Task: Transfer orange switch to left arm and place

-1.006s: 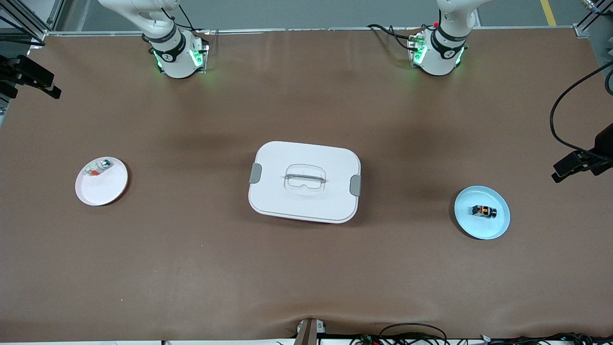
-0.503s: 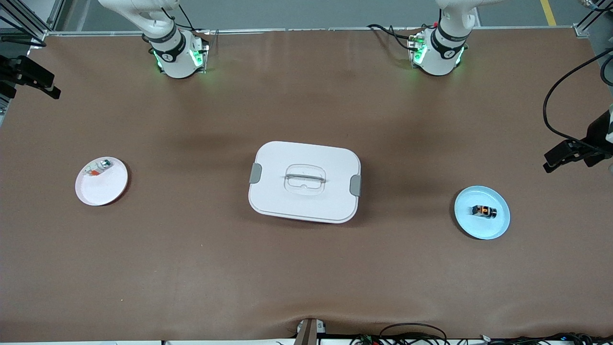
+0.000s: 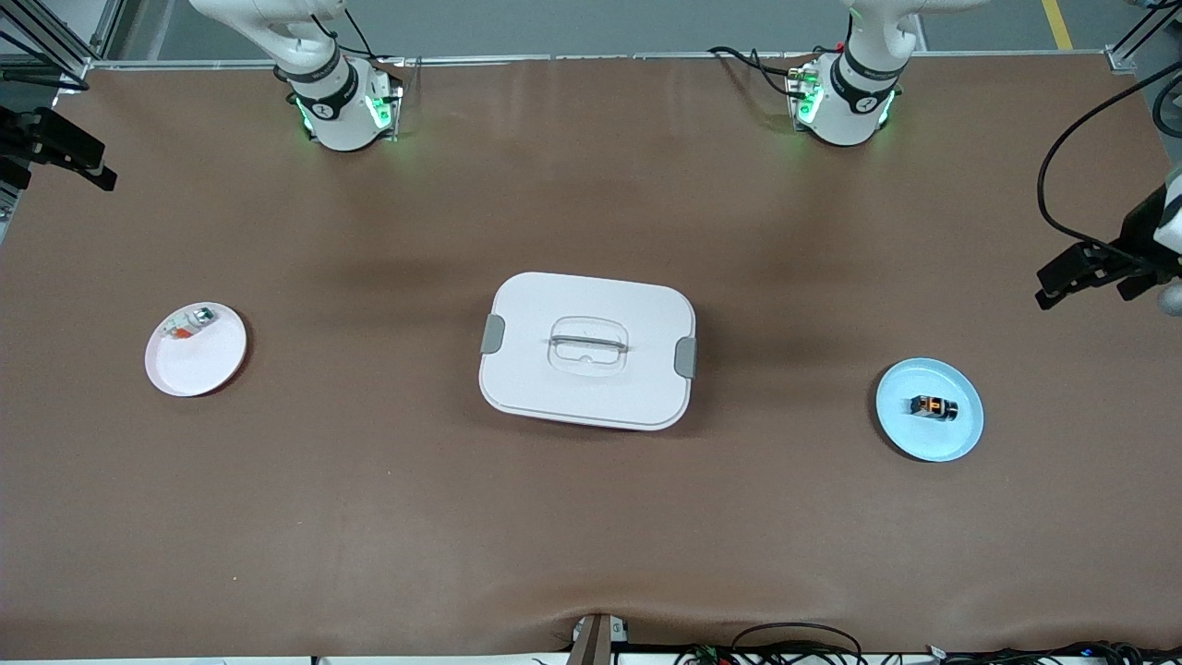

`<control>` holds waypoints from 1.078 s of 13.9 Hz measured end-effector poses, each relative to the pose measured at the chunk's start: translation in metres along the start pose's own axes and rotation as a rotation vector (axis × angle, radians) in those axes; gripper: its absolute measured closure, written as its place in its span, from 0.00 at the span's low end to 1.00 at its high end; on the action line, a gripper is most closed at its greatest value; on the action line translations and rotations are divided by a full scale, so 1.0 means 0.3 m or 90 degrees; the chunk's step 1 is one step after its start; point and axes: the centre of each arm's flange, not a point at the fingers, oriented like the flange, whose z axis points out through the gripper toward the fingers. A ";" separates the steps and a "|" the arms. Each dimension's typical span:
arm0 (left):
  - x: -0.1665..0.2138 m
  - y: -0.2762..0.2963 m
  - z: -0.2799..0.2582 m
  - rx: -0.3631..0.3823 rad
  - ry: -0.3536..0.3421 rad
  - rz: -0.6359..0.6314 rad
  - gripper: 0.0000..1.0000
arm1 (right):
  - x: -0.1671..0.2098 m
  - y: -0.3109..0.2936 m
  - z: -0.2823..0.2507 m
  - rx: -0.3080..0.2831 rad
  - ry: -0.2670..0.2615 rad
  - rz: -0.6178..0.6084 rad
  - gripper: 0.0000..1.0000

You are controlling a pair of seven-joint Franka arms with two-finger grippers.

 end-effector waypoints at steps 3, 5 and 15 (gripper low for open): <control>-0.033 -0.005 -0.058 0.000 -0.006 -0.001 0.00 | 0.000 0.000 0.001 0.000 0.000 0.000 0.00; -0.060 -0.014 -0.093 0.000 -0.015 -0.003 0.00 | 0.000 0.000 0.001 0.000 -0.001 0.000 0.00; -0.129 0.009 -0.171 0.000 -0.036 0.007 0.00 | -0.002 -0.005 0.002 0.000 -0.004 -0.002 0.00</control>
